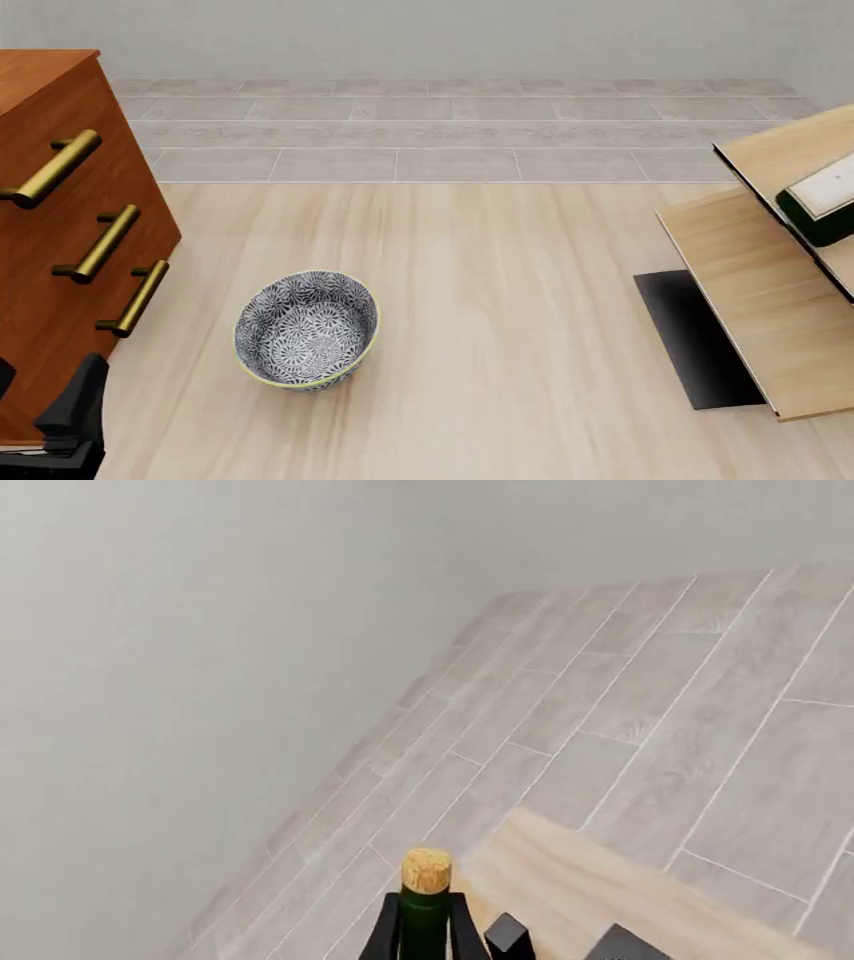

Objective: Put the wine bottle on the wine rack.

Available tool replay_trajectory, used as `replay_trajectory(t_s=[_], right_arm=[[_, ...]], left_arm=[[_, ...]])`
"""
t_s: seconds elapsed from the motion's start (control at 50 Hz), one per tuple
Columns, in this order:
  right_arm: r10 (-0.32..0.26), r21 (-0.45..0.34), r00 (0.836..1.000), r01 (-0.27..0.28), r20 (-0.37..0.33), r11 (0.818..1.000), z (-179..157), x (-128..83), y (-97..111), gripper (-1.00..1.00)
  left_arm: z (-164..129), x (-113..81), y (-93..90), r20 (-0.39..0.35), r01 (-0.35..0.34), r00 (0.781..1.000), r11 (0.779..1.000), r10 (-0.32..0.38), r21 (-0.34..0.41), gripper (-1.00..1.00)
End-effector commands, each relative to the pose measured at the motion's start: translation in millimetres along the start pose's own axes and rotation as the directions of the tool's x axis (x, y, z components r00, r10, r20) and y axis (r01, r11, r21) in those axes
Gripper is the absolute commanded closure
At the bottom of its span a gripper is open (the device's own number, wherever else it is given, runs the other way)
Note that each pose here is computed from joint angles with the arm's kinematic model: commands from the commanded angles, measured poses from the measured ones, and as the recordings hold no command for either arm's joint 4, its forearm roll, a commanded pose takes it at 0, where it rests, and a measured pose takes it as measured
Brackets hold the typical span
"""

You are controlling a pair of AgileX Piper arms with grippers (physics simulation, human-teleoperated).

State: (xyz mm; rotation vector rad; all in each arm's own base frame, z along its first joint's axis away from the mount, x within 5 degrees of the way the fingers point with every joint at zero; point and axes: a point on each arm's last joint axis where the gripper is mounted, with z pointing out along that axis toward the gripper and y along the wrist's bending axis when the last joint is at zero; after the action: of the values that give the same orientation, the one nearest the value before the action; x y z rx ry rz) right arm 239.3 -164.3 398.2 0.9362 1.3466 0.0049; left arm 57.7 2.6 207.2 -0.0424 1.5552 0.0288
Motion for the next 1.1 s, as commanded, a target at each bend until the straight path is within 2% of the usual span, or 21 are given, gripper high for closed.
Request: replay_trajectory(t_s=[0.02,0.26,1.1], right_arm=[[-0.25,0.049,0.961,0.257,-0.12,0.965,19,33,-26,1.0],[-0.232,0.064,0.966,0.24,-0.119,0.969,24,35,-32,1.0],[-0.219,0.076,0.966,0.231,-0.136,0.97,34,44,-39,1.0]], left_arm=[[0,-0.3,-0.3,0.003,0.0,1.0,1.0,0.0,0.005,-1.0],[0,0.1,0.1,0.0,-0.001,1.0,1.0,0.001,-0.001,-1.0],[0,0.9,0.3,-0.007,-0.003,1.0,1.0,0.003,-0.006,-1.0]])
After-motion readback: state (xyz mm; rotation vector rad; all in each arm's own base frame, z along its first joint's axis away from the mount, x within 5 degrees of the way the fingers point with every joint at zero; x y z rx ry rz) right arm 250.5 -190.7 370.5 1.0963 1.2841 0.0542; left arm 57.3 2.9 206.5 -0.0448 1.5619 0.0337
